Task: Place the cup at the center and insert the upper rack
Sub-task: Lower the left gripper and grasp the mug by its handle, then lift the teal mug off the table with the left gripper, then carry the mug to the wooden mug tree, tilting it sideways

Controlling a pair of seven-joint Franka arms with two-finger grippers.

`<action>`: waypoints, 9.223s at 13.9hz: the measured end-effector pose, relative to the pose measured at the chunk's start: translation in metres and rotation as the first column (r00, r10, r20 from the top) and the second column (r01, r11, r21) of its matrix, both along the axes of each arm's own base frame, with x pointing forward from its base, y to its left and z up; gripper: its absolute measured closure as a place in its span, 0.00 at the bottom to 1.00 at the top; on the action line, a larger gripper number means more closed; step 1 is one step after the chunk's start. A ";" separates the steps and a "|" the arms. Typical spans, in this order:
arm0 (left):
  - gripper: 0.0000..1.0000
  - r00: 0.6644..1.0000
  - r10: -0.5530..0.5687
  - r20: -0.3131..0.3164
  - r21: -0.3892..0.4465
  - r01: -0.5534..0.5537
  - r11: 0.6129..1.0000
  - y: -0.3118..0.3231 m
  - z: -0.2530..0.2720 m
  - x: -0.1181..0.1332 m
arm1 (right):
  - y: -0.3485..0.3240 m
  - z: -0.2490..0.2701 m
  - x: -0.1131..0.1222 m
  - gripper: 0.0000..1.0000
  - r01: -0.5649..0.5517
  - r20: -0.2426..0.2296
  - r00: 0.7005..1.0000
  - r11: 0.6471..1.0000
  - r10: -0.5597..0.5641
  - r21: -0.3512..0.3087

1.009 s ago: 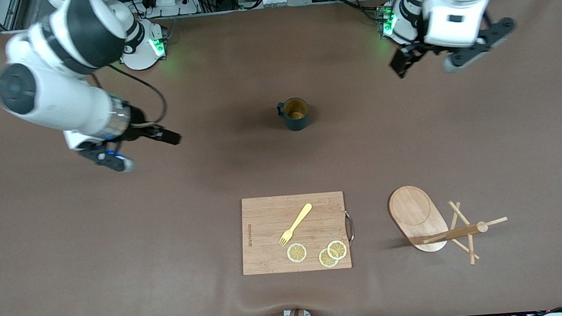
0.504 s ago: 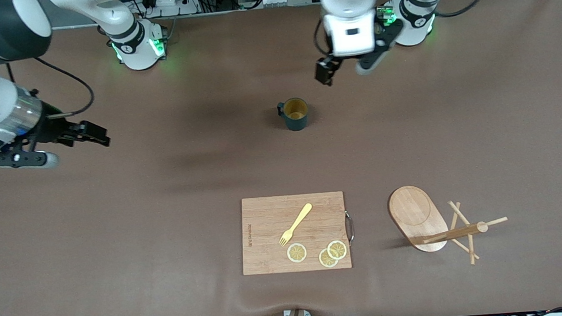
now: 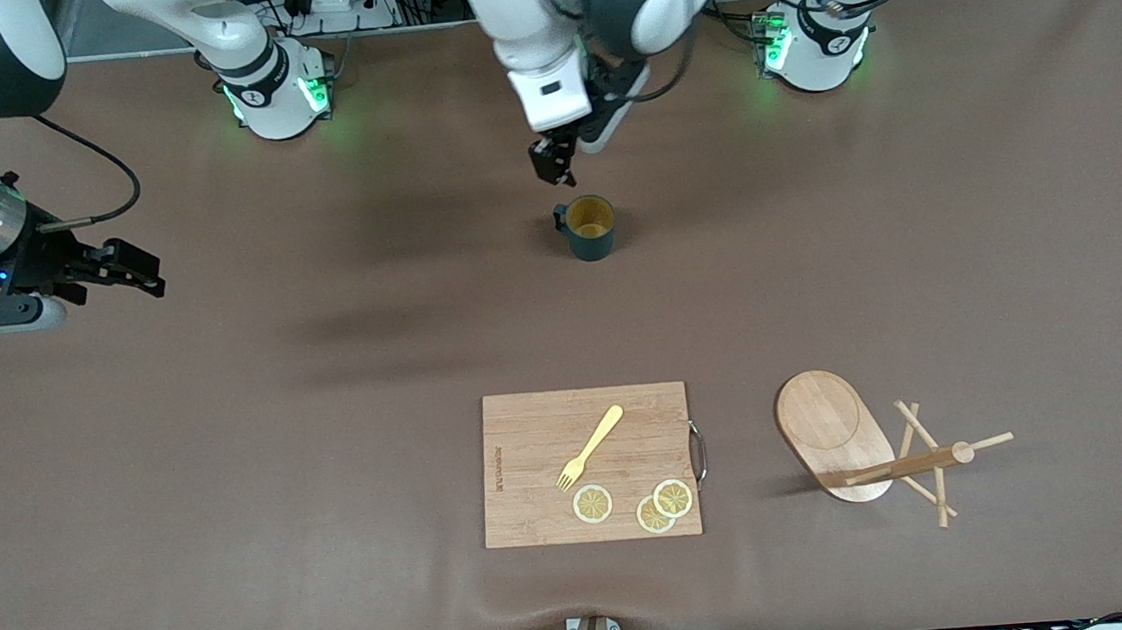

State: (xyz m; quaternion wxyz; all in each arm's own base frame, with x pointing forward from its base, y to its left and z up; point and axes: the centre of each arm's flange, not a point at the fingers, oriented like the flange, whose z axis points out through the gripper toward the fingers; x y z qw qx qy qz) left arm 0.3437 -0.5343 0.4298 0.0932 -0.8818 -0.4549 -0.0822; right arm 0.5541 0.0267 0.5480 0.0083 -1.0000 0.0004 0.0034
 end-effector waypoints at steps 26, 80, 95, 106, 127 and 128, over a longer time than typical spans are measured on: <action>0.02 0.935 0.107 0.338 0.233 -0.194 0.953 -0.090 -0.250 -0.083 | -0.015 -0.016 -0.013 0.00 0.026 -0.015 1.000 1.000 -0.026 0.000; 0.80 0.991 0.086 0.099 -0.026 -0.083 0.996 0.024 0.042 0.134 | -0.015 -0.019 -0.014 0.00 0.025 -0.014 1.000 1.000 -0.025 0.000; 0.80 0.975 0.105 -0.196 -0.591 -0.203 0.780 0.346 0.128 0.306 | -0.013 -0.014 -0.015 0.00 0.022 0.000 1.000 1.000 -0.022 0.002; 0.80 0.955 0.042 -0.293 -0.787 -0.266 0.556 0.429 0.094 0.330 | -0.008 -0.007 -0.019 0.00 0.013 0.013 1.000 1.000 -0.013 0.003; 0.80 0.927 -0.036 -0.373 -0.917 -0.362 0.167 0.521 -0.018 0.364 | -0.006 -0.010 -0.019 0.00 0.009 0.011 1.000 1.000 -0.009 0.003; 0.80 0.927 -0.036 -0.374 -0.917 -0.363 0.166 0.521 -0.019 0.364 | -0.006 -0.010 -0.019 0.00 0.009 0.010 1.000 1.000 -0.009 0.003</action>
